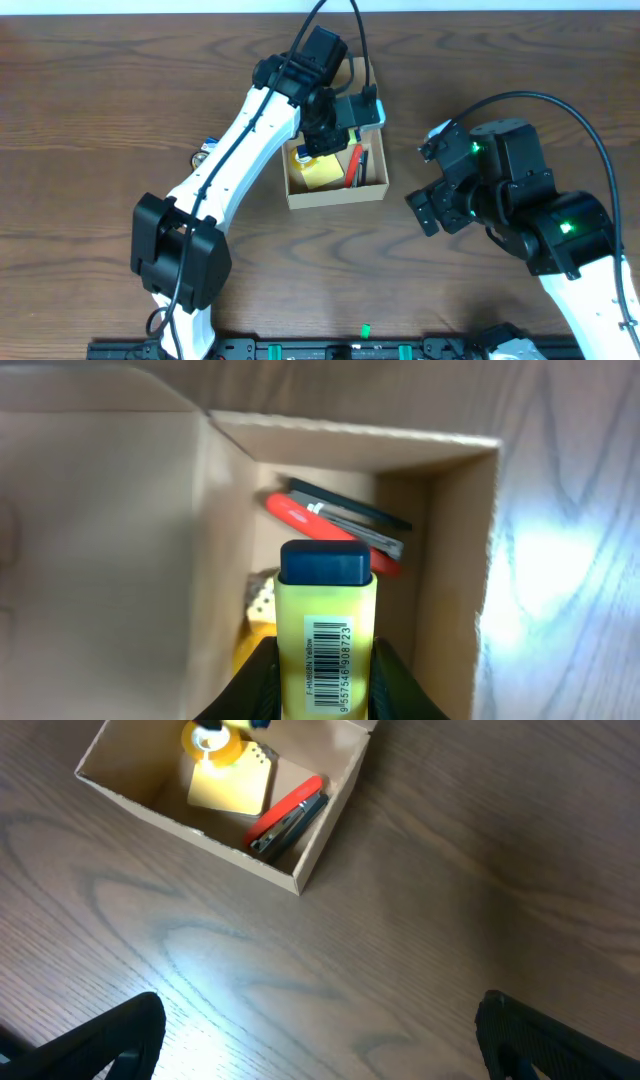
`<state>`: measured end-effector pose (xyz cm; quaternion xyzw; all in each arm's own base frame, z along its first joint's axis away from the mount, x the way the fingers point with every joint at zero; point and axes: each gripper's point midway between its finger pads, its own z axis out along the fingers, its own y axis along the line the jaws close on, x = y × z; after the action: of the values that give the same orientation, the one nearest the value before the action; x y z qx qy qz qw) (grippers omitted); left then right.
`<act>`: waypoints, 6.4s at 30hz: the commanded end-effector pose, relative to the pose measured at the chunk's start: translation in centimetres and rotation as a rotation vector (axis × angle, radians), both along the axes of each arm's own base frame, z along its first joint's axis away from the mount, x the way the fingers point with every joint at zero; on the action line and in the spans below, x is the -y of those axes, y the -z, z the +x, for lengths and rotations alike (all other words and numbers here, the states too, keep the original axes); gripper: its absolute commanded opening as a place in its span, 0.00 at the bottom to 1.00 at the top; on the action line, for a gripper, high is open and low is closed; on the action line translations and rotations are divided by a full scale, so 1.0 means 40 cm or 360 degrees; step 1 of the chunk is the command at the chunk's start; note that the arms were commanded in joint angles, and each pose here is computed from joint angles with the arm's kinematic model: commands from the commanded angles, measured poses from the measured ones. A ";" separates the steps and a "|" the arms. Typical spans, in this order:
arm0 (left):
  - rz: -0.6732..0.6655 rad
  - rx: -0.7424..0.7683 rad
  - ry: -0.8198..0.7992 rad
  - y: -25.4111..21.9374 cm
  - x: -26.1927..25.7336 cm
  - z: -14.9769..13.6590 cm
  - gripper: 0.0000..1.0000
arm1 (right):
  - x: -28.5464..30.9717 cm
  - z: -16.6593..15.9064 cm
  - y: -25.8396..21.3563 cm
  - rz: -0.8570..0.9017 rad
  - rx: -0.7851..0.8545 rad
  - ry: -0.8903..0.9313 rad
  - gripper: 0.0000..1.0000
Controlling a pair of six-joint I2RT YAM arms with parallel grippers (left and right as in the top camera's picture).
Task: Pack container
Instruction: 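Carry the highlighter with the left gripper over the box, then lower the highlighter into the box beside the stapler and release, then withdraw the left gripper from the box toward the correction tape, then grasp the correction tape dispenser with the left gripper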
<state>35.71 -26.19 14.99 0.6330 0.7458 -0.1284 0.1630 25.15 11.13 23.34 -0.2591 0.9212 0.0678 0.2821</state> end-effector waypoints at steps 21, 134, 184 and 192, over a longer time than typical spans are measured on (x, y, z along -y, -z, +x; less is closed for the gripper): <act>0.0001 -0.0338 0.0225 0.122 0.013 -0.112 0.06 | -0.002 -0.004 -0.002 0.0021 -0.0006 0.0012 0.99; 0.0435 -0.0728 -0.2115 0.177 -0.684 0.047 0.60 | -0.002 -0.004 -0.002 0.0022 -0.0006 0.0012 0.99; 0.0321 -0.0549 -0.2450 0.385 -0.722 0.027 0.25 | -0.002 -0.004 -0.002 0.0022 -0.0006 0.0012 0.99; 0.0115 -0.0264 -0.2394 0.223 -0.716 0.128 0.05 | -0.002 -0.004 -0.002 0.0022 -0.0006 0.0012 0.99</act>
<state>37.84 2.54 0.81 -0.0696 0.9963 -0.0080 0.0501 25.15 11.13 23.34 -0.2591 0.9212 0.0678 0.2821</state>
